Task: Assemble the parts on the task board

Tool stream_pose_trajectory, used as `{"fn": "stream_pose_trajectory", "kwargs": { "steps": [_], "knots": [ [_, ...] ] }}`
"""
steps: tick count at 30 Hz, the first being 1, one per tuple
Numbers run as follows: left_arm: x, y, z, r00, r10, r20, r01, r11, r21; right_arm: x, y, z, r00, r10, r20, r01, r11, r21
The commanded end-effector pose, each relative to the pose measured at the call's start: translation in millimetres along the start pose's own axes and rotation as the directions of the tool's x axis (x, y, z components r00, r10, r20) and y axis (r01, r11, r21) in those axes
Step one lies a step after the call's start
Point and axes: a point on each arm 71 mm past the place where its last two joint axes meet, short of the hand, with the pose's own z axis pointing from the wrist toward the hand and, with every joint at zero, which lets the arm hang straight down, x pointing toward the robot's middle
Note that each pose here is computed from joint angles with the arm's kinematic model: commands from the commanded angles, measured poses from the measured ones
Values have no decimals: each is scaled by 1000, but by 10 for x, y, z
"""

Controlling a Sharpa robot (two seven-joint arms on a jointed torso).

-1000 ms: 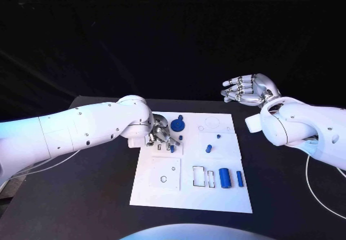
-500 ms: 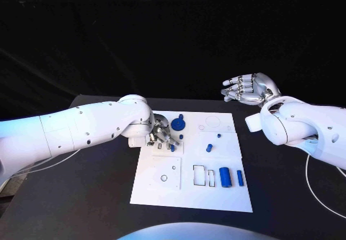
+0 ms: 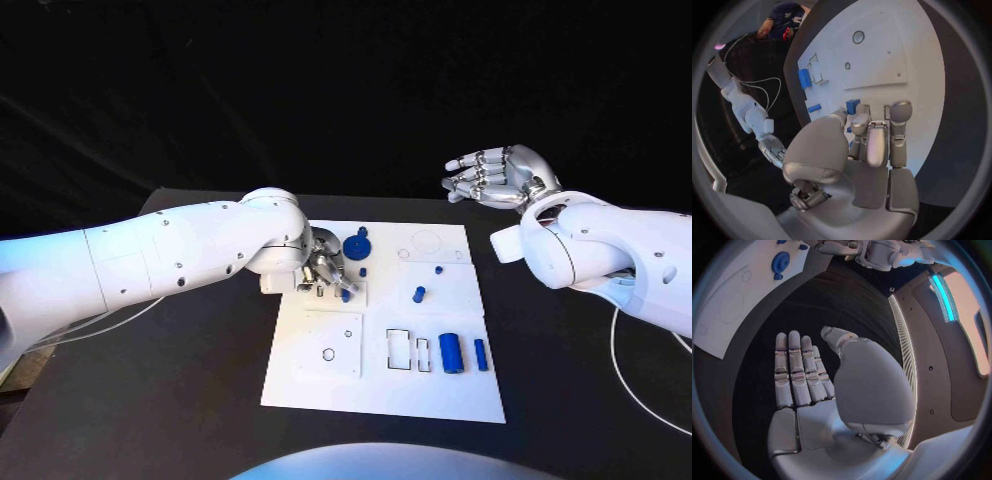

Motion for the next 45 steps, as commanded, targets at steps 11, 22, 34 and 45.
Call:
{"fn": "stream_pose_trajectory", "kwargs": {
  "steps": [11, 22, 34, 45],
  "knots": [
    [33, -31, 14, 999, -11, -34, 11, 1000, 12, 27, -9, 2, 1000, 3, -26, -3, 1000, 6],
    [43, 12, -4, 995, -88, -43, 89, 996, 27, 32, -23, 0, 1000, 3, -29, -3, 1000, 11],
    [28, 85, -103, 982, -187, -20, 188, 981, 55, 21, -31, -8, 999, 5, -34, -5, 1000, 9],
    [-16, 115, -171, 988, -112, 104, 106, 992, 64, 16, -43, -12, 999, 8, -38, -7, 1000, 9]
  ]
}}
